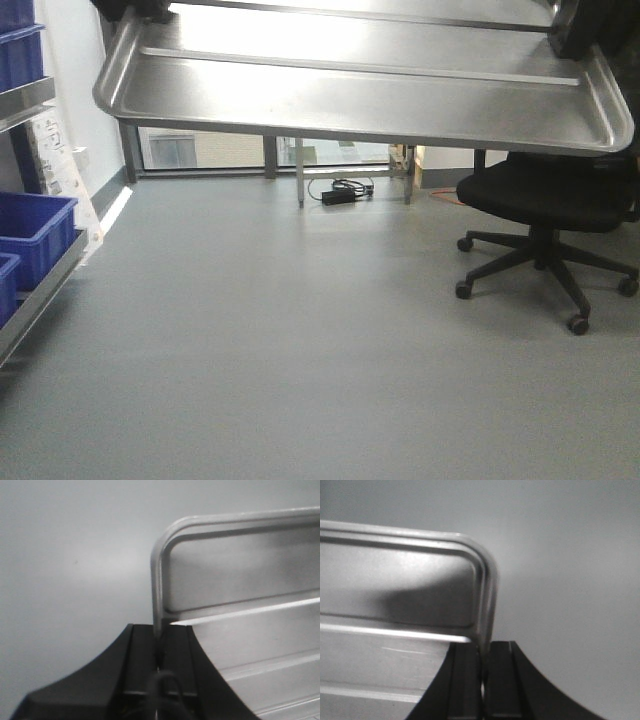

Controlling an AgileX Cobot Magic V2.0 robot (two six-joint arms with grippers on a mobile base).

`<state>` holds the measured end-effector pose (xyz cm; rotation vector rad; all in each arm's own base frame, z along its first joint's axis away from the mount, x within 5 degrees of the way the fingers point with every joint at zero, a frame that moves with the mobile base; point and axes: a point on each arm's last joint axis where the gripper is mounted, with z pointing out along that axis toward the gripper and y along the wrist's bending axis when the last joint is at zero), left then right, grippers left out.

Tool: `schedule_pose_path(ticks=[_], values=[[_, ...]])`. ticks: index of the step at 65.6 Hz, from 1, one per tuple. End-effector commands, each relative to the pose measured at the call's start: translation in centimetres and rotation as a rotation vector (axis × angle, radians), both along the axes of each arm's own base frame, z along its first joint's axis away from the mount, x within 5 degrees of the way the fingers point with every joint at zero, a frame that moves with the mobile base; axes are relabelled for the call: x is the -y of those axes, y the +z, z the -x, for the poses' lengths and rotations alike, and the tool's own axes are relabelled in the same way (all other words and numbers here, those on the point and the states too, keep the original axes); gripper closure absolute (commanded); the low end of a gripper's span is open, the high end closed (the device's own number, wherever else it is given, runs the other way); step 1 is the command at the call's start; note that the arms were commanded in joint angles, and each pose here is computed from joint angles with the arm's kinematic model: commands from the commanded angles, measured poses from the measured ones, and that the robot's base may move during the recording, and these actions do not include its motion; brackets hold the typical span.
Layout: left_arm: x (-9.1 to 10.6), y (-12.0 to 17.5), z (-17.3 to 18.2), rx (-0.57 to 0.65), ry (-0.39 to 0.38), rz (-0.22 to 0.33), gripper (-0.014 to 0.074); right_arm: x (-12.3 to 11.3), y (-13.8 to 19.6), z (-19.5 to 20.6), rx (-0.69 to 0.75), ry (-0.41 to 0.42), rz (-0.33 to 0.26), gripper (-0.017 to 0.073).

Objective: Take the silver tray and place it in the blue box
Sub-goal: 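Carry the silver tray with both grippers while driving to the blue bin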

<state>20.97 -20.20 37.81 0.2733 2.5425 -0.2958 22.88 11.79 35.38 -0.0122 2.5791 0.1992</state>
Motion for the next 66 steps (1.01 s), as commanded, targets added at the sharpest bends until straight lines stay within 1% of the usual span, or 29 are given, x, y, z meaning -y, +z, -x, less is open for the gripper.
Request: schedule_pose_path(ticks=[1,29,36,59,66], values=[[-0.39,2.03,0.40,0.082,-0.022,0.038,0.0698,0.35,2.30,0.15,0.122,0.017,-0.020,0.0503],[-0.36,2.02,0.44,0.077,-0.023,0.043,0.0698,0.34,2.30,0.15,0.122,0.017,-0.020,0.0503],[-0.26,1.98,0.54,0.063,-0.025,0.056,0.0698,0.34,2.30,0.15,0.122,0.017,-0.020,0.0503],[-0.27,1.99,0.53,0.065,-0.025,0.054,0.0698,0.35,2.30,0.15,0.122,0.017,-0.020,0.0503],[-0.21,1.97,0.59,0.057,-0.026,0.061,0.0698,0.34,2.31,0.14,0.123,0.017,-0.020,0.0503]])
